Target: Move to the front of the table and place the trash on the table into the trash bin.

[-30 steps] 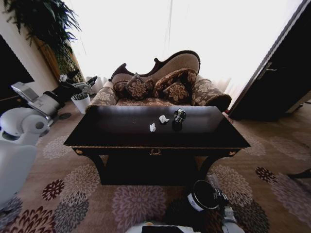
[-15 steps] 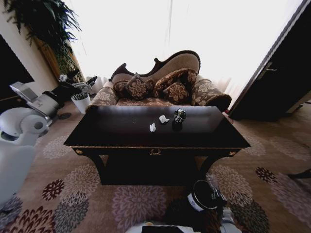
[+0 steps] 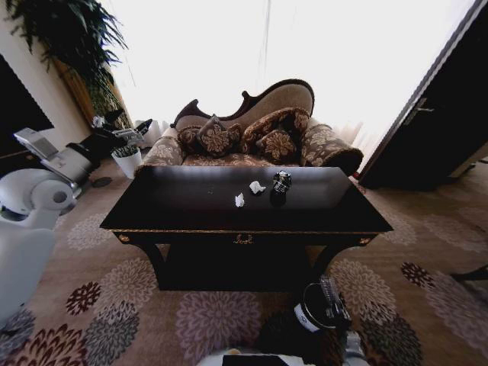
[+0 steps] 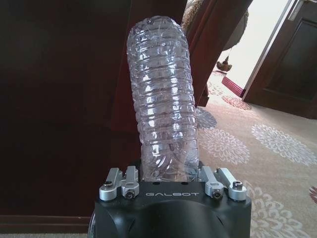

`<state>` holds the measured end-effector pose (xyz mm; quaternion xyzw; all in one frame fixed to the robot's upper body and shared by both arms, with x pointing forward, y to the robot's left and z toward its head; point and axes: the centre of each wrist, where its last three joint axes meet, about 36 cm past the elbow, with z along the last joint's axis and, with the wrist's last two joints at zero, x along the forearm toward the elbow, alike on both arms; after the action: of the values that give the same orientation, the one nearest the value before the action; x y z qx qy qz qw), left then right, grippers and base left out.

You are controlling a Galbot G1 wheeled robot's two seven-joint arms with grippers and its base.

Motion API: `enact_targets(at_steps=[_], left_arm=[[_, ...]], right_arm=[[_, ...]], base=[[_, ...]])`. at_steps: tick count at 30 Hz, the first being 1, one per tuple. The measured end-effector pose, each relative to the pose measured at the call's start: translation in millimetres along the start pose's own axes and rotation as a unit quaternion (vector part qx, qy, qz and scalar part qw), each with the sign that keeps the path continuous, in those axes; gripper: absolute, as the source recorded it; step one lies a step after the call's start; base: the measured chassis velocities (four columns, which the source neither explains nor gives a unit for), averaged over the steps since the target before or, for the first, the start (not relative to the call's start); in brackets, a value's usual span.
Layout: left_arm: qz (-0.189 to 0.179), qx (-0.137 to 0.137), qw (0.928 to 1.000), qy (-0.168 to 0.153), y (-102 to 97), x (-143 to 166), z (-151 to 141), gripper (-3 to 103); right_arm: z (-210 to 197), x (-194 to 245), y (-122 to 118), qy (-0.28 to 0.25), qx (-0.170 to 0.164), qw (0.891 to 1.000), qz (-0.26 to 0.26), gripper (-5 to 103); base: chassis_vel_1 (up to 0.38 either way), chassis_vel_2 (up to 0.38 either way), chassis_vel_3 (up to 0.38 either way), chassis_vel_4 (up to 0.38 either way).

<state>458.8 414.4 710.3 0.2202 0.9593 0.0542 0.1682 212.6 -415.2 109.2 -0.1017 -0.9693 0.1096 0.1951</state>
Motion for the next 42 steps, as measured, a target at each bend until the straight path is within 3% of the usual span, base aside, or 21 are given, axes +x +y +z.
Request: enact_targets(at_steps=[9, 12, 14, 16, 23, 27, 30, 36, 38, 42], left_arm=[[-0.001, -0.001, 1.0, 0.0, 1.6, 1, 0, 100], [0.0, 0.0, 1.0, 0.0, 1.1, 0, 1, 100], [0.0, 0.0, 1.0, 0.0, 1.0, 0, 1, 100], [0.0, 0.0, 1.0, 0.0, 0.6, 0, 1, 100], [-0.004, -0.002, 1.0, 0.0, 1.3, 1, 0, 100], [-0.025, -0.002, 0.9996, 0.012, 4.4, 2, 2, 100], [-0.046, 0.012, 0.9986, 0.024, 3.5, 3, 3, 100], [-0.051, 0.025, 0.9978, 0.033, -4.4, 7, 7, 100], [-0.049, 0.027, 0.9979, 0.031, -6.3, 8, 8, 100], [-0.045, 0.028, 0.9982, 0.027, -6.1, 8, 6, 100]], right_arm=[[-3, -3, 1, -0.004, -0.001, 1.0, -0.001, 75], [-3, -2, 2, -0.006, -0.001, 1.0, -0.002, 92], [-3, -2, 2, -0.006, -0.001, 1.0, -0.002, 92], [-4, -2, 2, -0.007, -0.001, 1.0, -0.002, 99], [-9, -5, 0, -0.017, -0.007, 1.0, 0.004, 100], [-33, -15, -6, -0.066, -0.029, 0.997, 0.02, 100], [-78, -28, -21, -0.143, -0.038, 0.988, 0.03, 100], [-139, -35, -41, -0.217, -0.055, 0.973, 0.045, 100], [-161, -34, -58, -0.24, -0.039, 0.969, 0.051, 100], [-164, -34, -73, -0.241, -0.004, 0.969, 0.056, 100]], base=[[0.0, 0.0, 0.0, 0.0], [0.0, 0.0, 0.0, 0.0], [0.0, 0.0, 0.0, 0.0], [0.0, 0.0, 0.0, 0.0], [0.0, 0.0, 0.0, 0.0], [0.0, 0.0, 0.0, 0.0], [0.0, 0.0, 0.0, 0.0], [0.0, 0.0, 0.0, 0.0], [0.0, 0.0, 0.0, 0.0], [0.0, 0.0, 0.0, 0.0]])
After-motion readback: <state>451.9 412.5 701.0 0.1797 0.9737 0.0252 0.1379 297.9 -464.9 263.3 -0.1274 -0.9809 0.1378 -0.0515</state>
